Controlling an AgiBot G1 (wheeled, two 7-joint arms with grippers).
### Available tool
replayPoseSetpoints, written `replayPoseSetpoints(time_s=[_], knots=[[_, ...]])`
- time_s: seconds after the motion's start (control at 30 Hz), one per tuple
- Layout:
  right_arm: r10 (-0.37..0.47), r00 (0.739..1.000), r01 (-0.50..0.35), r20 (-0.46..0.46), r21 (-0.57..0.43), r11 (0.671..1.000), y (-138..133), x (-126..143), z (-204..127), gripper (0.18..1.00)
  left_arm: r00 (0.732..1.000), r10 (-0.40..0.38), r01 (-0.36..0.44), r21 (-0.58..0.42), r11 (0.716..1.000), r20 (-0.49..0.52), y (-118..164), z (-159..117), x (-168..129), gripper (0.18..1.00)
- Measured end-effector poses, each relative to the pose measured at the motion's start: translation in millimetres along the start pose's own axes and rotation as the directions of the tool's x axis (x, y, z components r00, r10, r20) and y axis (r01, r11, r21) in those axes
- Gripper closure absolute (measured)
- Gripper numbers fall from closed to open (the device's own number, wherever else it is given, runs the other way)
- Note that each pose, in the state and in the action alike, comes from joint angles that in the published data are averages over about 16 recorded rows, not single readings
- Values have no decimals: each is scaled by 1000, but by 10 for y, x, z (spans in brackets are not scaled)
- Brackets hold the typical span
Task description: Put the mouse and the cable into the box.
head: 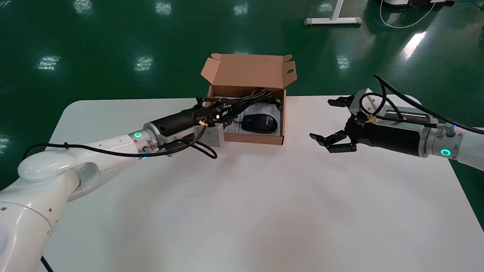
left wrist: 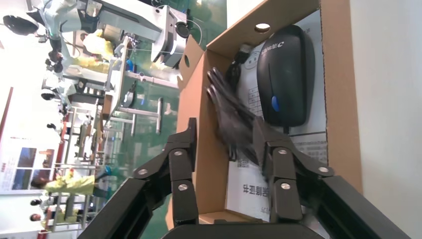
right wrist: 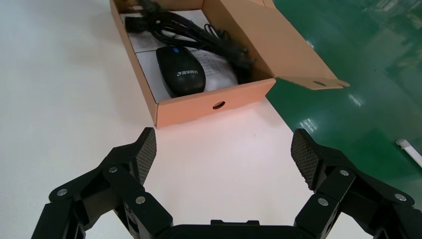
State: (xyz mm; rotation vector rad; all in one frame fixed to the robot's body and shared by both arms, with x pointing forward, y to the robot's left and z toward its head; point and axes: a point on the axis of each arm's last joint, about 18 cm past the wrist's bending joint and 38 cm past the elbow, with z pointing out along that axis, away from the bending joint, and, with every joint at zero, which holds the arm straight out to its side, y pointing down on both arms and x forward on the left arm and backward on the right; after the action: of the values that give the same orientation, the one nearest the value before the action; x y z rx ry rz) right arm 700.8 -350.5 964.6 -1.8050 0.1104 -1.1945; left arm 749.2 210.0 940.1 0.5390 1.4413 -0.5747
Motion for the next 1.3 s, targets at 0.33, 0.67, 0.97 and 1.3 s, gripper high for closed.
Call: replayPoseSetpoints(time_s=[0.33, 0.67, 0.97, 1.3], knots=[[100, 990, -92, -96, 81, 992, -149, 201, -12, 178, 999, -44, 43, 11, 999, 20, -17, 13, -108, 622], [229, 961, -195, -155, 206, 959, -298, 355, -74, 178, 993, -111, 109, 38, 993, 32, -23, -51, -233, 413], [251, 959, -206, -131, 283, 937, -399, 359, -249, 178, 967, -247, 240, 99, 966, 63, 18, -347, -373, 282], [239, 969, -203, -64, 349, 915, -551, 254, -487, 178, 907, -416, 398, 199, 896, 60, -5, -789, -540, 197]])
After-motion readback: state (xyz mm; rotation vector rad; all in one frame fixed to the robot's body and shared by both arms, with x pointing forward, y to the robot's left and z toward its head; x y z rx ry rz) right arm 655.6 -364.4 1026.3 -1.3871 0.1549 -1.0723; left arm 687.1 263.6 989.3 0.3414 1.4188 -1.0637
